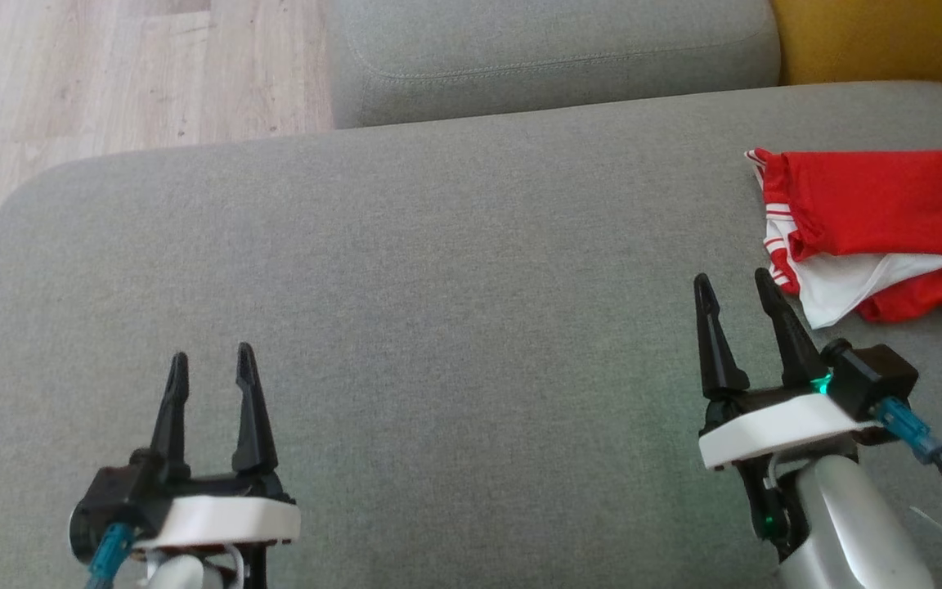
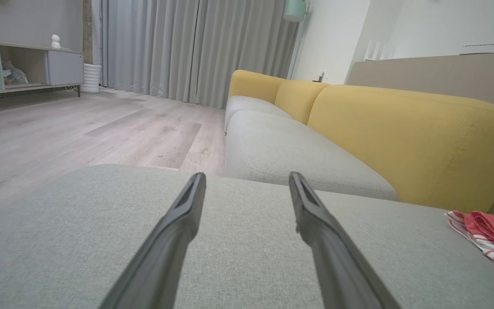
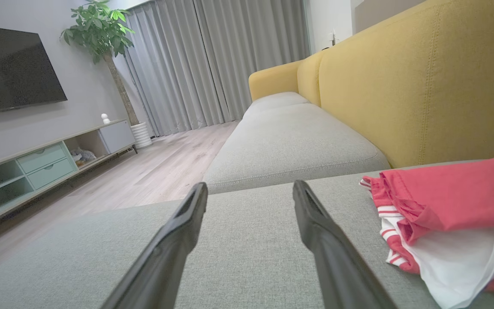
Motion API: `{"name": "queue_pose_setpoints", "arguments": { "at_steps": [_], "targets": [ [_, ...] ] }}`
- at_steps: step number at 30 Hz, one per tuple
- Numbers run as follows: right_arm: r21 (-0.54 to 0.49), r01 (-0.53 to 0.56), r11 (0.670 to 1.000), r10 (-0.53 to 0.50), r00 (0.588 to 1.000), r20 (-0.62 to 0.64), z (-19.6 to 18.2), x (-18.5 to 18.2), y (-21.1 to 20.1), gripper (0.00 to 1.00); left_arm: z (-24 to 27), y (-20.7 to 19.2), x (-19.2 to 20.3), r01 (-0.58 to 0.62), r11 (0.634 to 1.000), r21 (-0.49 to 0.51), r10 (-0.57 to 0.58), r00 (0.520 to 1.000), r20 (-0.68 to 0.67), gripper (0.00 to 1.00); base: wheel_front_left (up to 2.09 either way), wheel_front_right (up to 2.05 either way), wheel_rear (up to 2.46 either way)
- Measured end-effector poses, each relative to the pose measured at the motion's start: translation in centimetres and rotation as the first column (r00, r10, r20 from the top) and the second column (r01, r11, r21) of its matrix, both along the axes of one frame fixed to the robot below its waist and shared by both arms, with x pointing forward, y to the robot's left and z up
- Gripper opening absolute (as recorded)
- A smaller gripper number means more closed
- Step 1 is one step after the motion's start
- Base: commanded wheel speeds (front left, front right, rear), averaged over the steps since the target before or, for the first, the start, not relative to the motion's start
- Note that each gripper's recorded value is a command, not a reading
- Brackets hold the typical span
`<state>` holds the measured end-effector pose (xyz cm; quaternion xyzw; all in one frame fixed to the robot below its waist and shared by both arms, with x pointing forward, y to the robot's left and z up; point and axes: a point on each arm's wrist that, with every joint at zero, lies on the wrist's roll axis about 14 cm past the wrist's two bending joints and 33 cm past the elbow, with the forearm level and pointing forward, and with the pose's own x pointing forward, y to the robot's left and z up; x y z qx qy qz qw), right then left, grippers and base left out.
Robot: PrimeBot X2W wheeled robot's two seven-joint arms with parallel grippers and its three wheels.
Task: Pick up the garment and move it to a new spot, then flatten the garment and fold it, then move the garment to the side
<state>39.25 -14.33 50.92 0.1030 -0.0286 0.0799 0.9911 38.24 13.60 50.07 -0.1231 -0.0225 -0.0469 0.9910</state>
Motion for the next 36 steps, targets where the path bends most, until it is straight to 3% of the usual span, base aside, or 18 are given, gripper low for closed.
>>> {"name": "queue_pose_setpoints", "arguments": {
  "at_steps": [27, 28, 36],
  "targets": [
    [0.027, 0.012, 1.000, -0.012, 1.000, 0.013, 0.5, -0.1, -0.4, 1.00, 0.1, 0.4, 0.4, -0.021, 0.995, -0.102, 0.020, 1.000, -0.009, 1.00, 0.00, 0.00, 0.00],
    [0.027, 0.011, 1.000, -0.011, 1.000, 0.009, 0.3, -0.1, -0.3, 0.00, 0.0, 0.6, 0.4, -0.026, 0.994, -0.102, 0.025, 1.000, -0.010, 0.00, 0.00, 0.00, 0.00],
    [0.053, 0.032, 0.998, -0.023, 0.986, -0.165, -5.2, -2.9, -0.5, 0.00, -4.5, 1.1, -1.6, -0.056, 0.992, -0.110, 0.038, 0.986, -0.159, 0.00, 0.00, 0.00, 0.00]
  ]
}}
